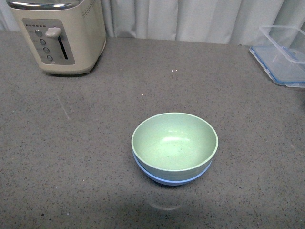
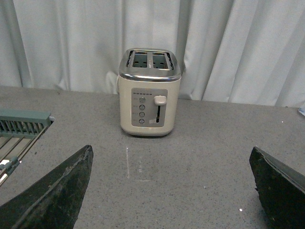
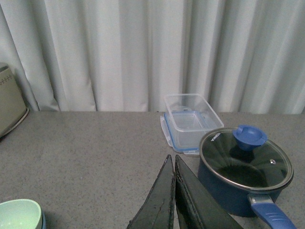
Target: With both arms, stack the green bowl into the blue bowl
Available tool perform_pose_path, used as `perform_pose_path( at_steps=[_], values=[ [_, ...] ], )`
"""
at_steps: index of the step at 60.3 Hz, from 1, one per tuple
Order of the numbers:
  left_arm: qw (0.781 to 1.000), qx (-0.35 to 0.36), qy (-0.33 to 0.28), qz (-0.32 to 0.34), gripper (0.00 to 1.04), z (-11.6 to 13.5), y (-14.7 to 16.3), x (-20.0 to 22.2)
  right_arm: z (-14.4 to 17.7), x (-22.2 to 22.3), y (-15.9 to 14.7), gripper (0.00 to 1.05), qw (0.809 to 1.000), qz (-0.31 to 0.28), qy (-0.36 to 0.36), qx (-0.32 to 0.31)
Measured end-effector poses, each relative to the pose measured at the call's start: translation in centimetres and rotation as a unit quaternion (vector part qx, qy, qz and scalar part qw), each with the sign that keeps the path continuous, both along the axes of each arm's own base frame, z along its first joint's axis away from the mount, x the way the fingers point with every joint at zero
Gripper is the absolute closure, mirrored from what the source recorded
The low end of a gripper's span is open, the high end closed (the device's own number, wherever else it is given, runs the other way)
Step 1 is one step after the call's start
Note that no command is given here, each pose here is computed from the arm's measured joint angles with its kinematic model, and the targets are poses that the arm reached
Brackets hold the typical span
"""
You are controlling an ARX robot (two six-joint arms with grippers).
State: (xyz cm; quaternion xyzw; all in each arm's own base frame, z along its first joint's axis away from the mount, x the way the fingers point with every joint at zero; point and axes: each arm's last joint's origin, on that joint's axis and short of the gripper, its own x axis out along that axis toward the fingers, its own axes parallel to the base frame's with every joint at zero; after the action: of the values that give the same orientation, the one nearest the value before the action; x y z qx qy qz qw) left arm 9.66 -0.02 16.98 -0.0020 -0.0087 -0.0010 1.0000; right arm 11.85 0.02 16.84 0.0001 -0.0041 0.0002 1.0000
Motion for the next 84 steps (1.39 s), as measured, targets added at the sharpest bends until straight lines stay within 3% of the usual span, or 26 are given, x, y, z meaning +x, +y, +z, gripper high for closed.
perform_pose_path(
  at_steps=[48, 79, 82, 84],
  values=[
    [1.000, 0.000, 0.000, 0.000, 0.06, 0.0, 0.0, 0.0, -0.3, -2.1, 0.0, 1.03, 1.000, 0.001, 0.001, -0.001],
    [1.000, 0.000, 0.000, 0.000, 0.06, 0.0, 0.0, 0.0, -0.3, -2.1, 0.0, 0.13, 1.000, 0.002, 0.004, 0.000],
    [1.000, 0.000, 0.000, 0.000, 0.06, 0.0, 0.0, 0.0, -0.3, -2.1, 0.0, 0.07, 1.000, 0.001, 0.003, 0.000],
    [1.000, 0.000, 0.000, 0.000, 0.06, 0.0, 0.0, 0.0, -0.3, -2.1, 0.0, 0.08, 1.000, 0.001, 0.003, 0.000]
  ],
)
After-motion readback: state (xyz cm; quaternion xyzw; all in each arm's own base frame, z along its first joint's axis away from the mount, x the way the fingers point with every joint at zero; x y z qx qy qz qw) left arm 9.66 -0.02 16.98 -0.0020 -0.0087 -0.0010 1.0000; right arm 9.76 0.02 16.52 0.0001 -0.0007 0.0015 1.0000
